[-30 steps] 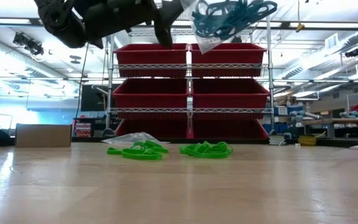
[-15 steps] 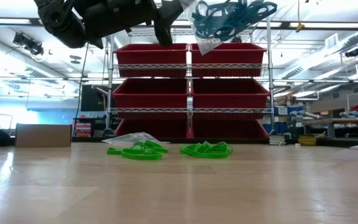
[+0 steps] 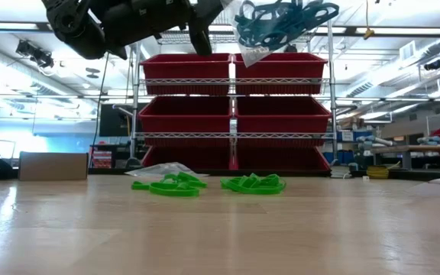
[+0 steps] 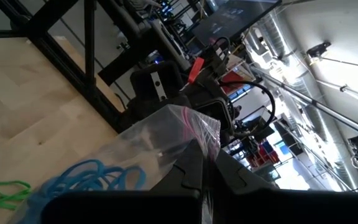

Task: Sort rubber bands
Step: Close the transparent zip bag

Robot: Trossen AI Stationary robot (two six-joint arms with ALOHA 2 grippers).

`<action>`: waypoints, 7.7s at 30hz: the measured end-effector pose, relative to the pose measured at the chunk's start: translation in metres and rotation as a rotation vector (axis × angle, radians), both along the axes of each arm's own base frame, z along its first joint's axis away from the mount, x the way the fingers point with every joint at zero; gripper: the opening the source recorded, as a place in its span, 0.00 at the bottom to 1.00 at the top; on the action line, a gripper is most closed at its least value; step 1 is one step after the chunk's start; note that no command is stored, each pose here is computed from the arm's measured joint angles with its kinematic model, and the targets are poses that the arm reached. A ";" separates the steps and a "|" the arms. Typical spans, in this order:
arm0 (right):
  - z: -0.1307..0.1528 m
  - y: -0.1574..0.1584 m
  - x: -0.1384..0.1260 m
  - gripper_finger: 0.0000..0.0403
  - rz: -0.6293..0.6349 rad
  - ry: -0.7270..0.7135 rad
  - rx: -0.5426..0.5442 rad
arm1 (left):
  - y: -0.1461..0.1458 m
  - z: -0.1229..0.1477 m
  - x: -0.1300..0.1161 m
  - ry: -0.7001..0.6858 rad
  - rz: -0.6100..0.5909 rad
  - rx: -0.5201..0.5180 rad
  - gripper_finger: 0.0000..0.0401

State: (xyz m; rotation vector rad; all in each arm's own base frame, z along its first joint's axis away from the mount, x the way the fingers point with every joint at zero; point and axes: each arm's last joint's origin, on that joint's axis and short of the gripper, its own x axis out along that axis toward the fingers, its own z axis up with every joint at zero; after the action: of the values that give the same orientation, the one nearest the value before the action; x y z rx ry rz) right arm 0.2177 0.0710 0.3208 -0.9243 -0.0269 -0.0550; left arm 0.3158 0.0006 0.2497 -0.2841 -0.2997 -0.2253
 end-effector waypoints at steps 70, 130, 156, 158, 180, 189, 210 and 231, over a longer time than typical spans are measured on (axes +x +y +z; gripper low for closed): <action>-0.035 -0.002 0.000 0.00 0.034 0.570 0.164 | -0.002 -0.030 0.004 0.308 -0.137 0.069 0.00; 0.036 -0.023 0.105 0.44 -0.080 1.197 0.379 | -0.003 -0.043 0.003 0.443 -0.163 0.044 0.00; 0.033 -0.025 0.131 0.42 -0.215 0.989 0.669 | -0.040 0.022 0.036 0.732 0.140 0.578 0.00; 0.033 -0.024 0.131 0.42 -0.216 0.990 0.676 | -0.040 0.024 0.037 0.732 0.150 0.579 0.00; 0.010 -0.023 0.129 0.36 -0.324 1.020 0.643 | -0.038 0.023 0.036 0.755 0.193 0.582 0.00; 0.006 -0.024 0.130 0.31 -0.327 1.019 0.635 | -0.044 0.023 0.035 0.746 0.175 0.601 0.00; 0.007 -0.029 0.130 0.19 -0.229 1.058 0.613 | -0.050 0.022 0.034 0.750 0.139 0.621 0.00; 0.004 -0.032 0.125 0.00 -0.221 1.133 0.610 | -0.049 0.023 0.035 0.736 0.164 0.623 0.00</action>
State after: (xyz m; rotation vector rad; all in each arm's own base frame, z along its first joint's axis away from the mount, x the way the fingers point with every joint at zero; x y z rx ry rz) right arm 0.3429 0.0394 0.3245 -0.2444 1.0874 0.2498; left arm 0.3506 -0.0487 0.2727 0.2816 0.4764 -0.0336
